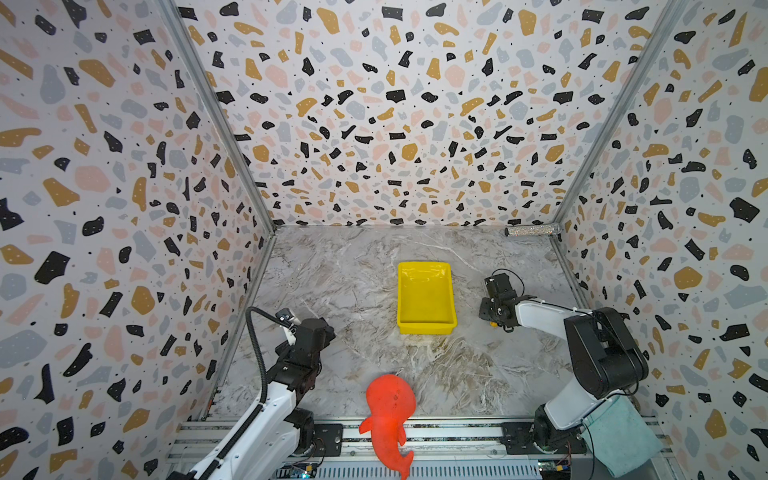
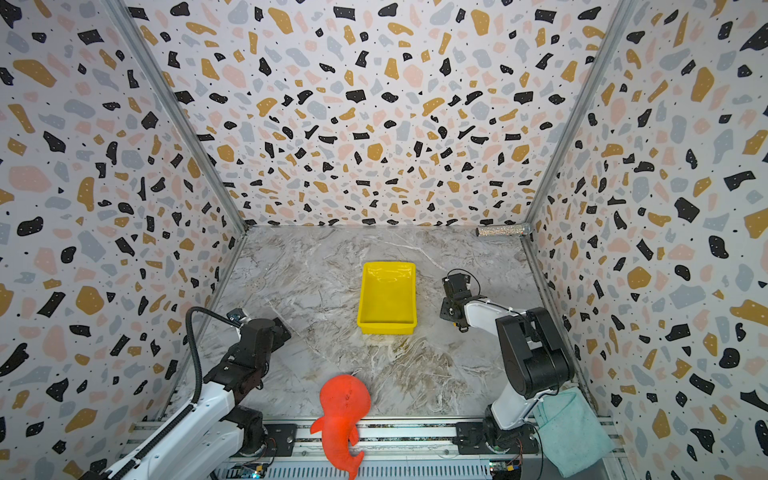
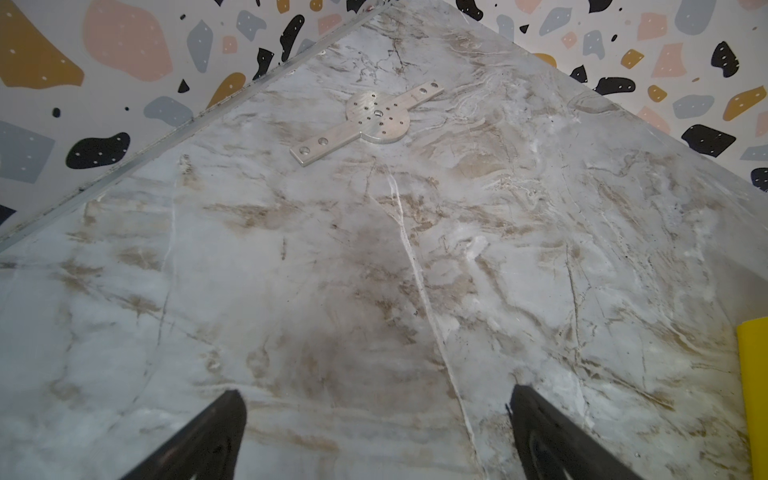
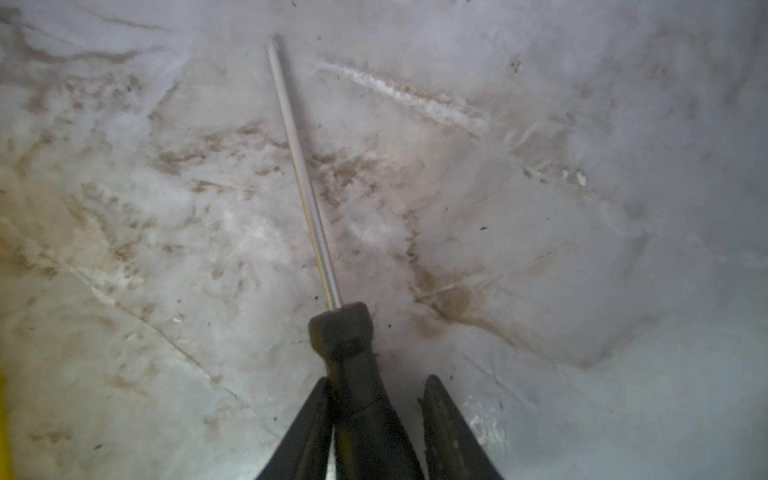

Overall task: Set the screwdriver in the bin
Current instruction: 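Lift the screwdriver with the right gripper and carry it over the yellow bin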

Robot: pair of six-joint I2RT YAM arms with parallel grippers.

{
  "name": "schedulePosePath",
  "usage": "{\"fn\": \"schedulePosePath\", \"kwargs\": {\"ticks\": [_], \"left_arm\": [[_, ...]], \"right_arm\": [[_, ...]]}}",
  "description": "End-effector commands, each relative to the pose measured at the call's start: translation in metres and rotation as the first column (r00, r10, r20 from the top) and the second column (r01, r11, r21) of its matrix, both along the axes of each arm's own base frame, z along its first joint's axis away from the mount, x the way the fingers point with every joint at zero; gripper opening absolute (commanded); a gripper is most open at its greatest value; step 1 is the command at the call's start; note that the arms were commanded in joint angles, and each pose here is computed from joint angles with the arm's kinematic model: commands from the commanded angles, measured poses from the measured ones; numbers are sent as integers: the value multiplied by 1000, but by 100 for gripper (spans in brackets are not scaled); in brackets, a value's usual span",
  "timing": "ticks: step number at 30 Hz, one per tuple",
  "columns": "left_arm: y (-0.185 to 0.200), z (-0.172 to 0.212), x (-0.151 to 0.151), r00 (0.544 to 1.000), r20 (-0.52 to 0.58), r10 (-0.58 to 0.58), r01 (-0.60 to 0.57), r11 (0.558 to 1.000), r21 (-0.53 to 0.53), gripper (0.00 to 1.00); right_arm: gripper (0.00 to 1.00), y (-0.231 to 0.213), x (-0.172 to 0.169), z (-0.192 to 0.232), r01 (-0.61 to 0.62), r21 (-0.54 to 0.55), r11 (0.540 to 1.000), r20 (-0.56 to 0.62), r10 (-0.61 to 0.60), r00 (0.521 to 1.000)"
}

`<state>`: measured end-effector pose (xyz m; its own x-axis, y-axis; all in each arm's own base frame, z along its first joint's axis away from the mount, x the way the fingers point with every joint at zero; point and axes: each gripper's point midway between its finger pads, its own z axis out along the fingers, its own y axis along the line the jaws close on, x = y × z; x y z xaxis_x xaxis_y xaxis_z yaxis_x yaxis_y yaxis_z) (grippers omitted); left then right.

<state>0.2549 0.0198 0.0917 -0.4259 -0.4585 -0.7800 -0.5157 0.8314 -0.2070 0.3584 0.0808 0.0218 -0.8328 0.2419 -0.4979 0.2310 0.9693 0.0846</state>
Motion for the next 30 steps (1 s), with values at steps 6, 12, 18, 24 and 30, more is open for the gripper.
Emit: {"fn": "schedulePosePath", "kwargs": {"ticks": [6, 12, 18, 24, 30], "left_arm": [[2, 3, 2, 1000, 21, 14, -14, 1000, -5, 100], [3, 4, 0, 1000, 23, 21, -21, 1000, -3, 100], [4, 5, 0, 999, 29, 24, -23, 1000, -5, 100], [3, 4, 0, 999, 28, 23, -22, 1000, -6, 100], [3, 4, 0, 999, 28, 21, -21, 1000, -7, 100]], "right_arm": [[31, -1, -26, -13, 49, 26, 998, -99, -46, 994], [21, -2, -30, 4, 61, 44, 997, -54, -58, 997], [20, -3, -30, 25, 63, 65, 996, -7, -62, 998], [20, 14, -25, 60, 34, 123, 992, 65, -42, 997], [21, 59, -20, 101, -45, 198, 979, 137, 18, 990]]}}
